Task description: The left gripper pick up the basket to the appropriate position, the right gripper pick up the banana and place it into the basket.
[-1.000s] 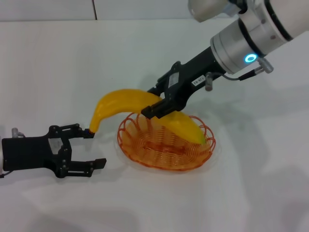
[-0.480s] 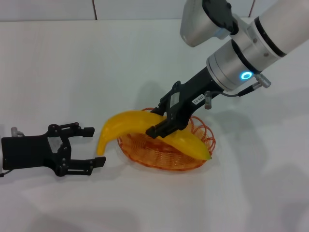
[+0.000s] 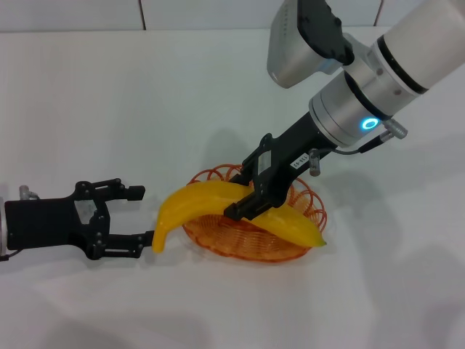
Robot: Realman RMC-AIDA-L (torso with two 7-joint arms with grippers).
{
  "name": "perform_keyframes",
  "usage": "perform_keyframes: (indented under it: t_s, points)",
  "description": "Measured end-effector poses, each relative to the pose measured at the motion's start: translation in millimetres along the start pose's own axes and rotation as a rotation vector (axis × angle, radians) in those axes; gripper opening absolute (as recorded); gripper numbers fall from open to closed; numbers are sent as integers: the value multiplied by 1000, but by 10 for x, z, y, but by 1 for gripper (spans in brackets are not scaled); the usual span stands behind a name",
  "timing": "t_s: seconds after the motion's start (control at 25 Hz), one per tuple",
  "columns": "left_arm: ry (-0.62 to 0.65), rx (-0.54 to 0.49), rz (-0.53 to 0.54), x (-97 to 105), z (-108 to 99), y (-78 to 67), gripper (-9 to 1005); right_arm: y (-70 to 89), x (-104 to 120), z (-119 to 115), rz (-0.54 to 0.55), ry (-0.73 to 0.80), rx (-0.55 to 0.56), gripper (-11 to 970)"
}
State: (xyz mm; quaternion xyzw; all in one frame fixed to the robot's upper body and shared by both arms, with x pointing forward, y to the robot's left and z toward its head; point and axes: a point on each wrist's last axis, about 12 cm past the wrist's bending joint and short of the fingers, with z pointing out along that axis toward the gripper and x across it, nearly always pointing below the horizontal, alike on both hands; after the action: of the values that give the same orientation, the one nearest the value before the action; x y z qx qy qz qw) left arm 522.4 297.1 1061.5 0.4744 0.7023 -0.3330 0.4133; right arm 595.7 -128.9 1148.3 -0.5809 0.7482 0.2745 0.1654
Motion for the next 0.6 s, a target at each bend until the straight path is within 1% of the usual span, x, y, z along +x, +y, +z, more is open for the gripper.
perform_keyframes:
  t_s: [0.36,0.52,0.6]
  points:
    - [0,0,-1,4,-2,-2,876,-3,-7,-27,5,-5,-3,624]
    - [0,0,-1,3,-2,-2,877,37,-27,-68,-10,17,-36,658]
    - [0,-1,-2,7,-4,-4,877,63,-41,-137,-31,38,-55,666]
